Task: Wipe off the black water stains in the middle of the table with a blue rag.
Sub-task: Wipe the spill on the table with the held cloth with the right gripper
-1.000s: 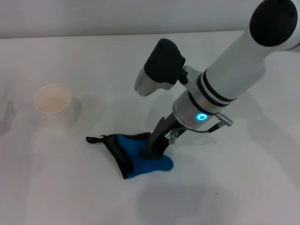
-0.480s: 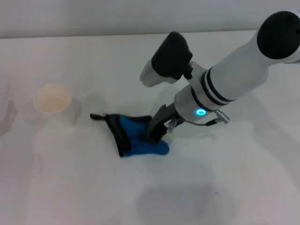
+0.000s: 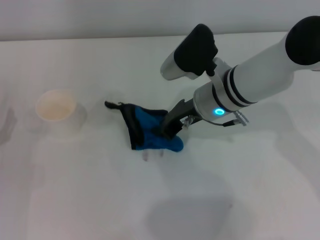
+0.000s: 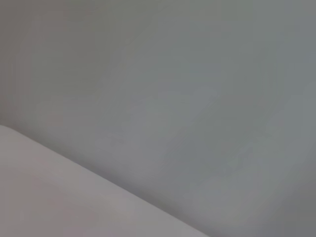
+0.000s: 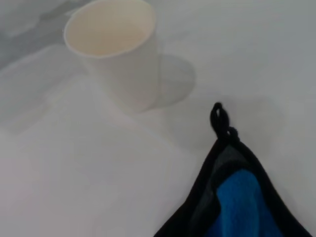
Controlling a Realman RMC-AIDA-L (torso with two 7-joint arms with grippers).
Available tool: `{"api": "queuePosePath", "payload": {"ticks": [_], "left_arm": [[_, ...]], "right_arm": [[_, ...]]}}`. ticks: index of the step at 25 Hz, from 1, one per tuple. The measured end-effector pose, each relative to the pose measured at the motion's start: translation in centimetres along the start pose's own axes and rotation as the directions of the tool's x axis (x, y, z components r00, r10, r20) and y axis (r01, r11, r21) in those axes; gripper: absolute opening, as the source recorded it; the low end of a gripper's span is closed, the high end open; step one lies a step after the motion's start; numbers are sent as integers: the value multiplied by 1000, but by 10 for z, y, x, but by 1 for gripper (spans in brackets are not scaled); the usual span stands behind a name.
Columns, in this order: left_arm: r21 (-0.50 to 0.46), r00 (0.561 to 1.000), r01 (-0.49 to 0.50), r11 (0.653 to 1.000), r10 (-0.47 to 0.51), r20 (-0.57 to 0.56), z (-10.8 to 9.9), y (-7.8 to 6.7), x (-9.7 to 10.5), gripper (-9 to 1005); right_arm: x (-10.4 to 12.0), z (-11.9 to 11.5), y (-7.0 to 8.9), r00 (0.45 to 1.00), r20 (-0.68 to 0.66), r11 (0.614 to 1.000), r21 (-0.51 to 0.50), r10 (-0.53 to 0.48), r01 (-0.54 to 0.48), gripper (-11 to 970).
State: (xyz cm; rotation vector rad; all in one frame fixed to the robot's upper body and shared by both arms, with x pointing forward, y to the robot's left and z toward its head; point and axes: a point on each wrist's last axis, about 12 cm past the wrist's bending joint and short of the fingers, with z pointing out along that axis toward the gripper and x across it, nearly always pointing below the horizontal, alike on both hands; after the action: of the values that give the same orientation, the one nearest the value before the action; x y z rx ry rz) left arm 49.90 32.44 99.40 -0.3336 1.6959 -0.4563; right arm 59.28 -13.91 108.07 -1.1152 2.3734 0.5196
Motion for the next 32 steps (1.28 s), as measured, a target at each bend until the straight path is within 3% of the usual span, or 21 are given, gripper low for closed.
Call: {"api": "queuePosePath", "payload": {"ticks": [12, 16, 24, 32], "left_arm": [[3, 1000, -1, 1000, 1, 1, 1, -1, -1, 891], [3, 1000, -1, 1000, 1, 1, 1, -1, -1, 890], [10, 1000, -1, 1000, 1, 7, 2, -2, -1, 890], [9, 1000, -1, 1000, 0, 7, 1, -2, -1, 890]], "right_arm": [[21, 0, 34, 979, -153, 960, -266, -137, 92, 96], [24, 1, 36, 976, -157, 953, -284, -153, 104, 96], [13, 2, 10, 998, -15, 993, -108, -58, 56, 87], [26, -4, -28, 991, 69, 993, 13, 113, -114, 91]]}}
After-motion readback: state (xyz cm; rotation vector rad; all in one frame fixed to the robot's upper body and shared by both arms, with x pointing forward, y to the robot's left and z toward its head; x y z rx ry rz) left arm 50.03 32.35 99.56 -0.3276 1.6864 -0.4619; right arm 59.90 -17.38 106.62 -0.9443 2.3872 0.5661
